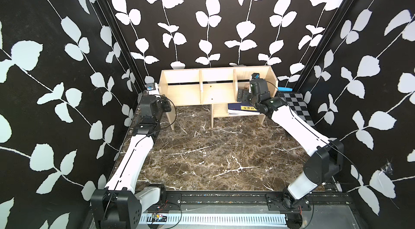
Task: Wipe the bookshelf clean with a cloth
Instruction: Wipe the dust from the shelf.
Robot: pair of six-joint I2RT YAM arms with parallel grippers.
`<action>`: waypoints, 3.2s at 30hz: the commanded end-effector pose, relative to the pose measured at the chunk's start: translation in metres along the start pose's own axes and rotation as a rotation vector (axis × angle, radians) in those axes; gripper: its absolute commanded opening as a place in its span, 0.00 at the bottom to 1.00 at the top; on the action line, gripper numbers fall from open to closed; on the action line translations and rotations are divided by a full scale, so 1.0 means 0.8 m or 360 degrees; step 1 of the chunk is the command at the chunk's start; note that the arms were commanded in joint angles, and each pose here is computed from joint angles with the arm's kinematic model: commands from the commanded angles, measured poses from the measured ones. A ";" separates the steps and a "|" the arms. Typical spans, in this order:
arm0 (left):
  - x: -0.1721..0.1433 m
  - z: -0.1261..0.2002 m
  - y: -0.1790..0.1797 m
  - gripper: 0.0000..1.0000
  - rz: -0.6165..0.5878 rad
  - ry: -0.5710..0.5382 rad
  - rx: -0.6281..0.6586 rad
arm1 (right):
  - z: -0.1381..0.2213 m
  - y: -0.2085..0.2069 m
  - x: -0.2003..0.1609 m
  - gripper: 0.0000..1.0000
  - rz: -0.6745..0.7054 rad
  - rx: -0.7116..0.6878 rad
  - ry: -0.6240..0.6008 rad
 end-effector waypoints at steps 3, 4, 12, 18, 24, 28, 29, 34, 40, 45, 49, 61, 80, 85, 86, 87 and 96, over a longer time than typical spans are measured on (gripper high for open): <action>-0.021 -0.002 -0.003 0.00 0.0278 0.0145 -0.0046 | 0.057 -0.022 0.016 1.00 -0.0077 -0.0070 -0.0042; -0.020 -0.002 -0.003 0.00 0.0286 0.0149 -0.0048 | 0.064 -0.020 0.023 1.00 -0.0073 -0.0041 -0.0063; -0.020 -0.001 -0.007 0.00 0.0299 0.0153 -0.0081 | 0.054 -0.055 0.021 0.99 -0.0247 -0.0219 -0.0055; -0.019 0.000 -0.008 0.00 0.0296 0.0147 -0.0086 | -0.003 -0.048 0.007 0.98 -0.0284 -0.0203 0.0090; -0.021 -0.001 -0.010 0.00 0.0310 0.0155 -0.0106 | -0.073 -0.016 -0.010 0.15 -0.0252 -0.0054 0.0323; -0.018 0.001 -0.009 0.00 0.0300 0.0143 -0.0098 | -0.087 0.014 -0.017 0.00 -0.0240 0.0134 0.0393; -0.019 0.001 -0.009 0.00 0.0299 0.0142 -0.0095 | -0.084 0.019 -0.016 0.00 -0.0230 0.0169 0.0370; -0.017 0.004 -0.006 0.00 0.0278 0.0129 -0.0073 | -0.064 -0.030 -0.027 0.00 -0.0147 -0.0091 0.0348; -0.013 0.005 -0.010 0.00 0.0273 0.0117 -0.0102 | -0.042 -0.088 -0.046 0.00 -0.0175 -0.0353 0.0345; -0.016 0.002 -0.007 0.00 0.0281 0.0138 -0.0081 | -0.051 -0.038 -0.059 0.00 -0.0057 -0.0197 0.0340; -0.019 0.000 -0.006 0.00 0.0287 0.0148 -0.0079 | -0.071 -0.009 -0.048 0.00 -0.0027 -0.0096 0.0325; -0.014 0.005 -0.005 0.00 0.0277 0.0123 -0.0068 | -0.039 -0.090 0.003 0.00 -0.0113 -0.0488 0.0199; -0.016 0.003 -0.006 0.00 0.0274 0.0129 -0.0073 | -0.066 -0.003 -0.006 0.00 -0.0048 -0.0062 0.0206; -0.018 0.002 -0.006 0.00 0.0276 0.0136 -0.0076 | -0.043 -0.049 0.024 0.00 0.0013 -0.0293 0.0057; -0.018 0.002 -0.006 0.00 0.0276 0.0135 -0.0077 | -0.035 -0.055 0.027 0.00 0.0040 -0.0341 0.0034; -0.018 0.002 -0.006 0.00 0.0278 0.0137 -0.0077 | -0.027 -0.061 0.028 0.00 0.0060 -0.0379 0.0019; -0.016 0.002 -0.007 0.00 0.0280 0.0137 -0.0084 | -0.015 -0.044 -0.032 0.00 0.0125 -0.0275 0.0100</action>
Point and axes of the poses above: each gripper's point midway between its finger pads, its own z axis back along the fingers, its own y axis along the line the jaws close on, x = y × z, the point moved 3 cm from there along z, back along the fingers, and after that the axes turned 6 degrees about z, right-handed, at the moved point
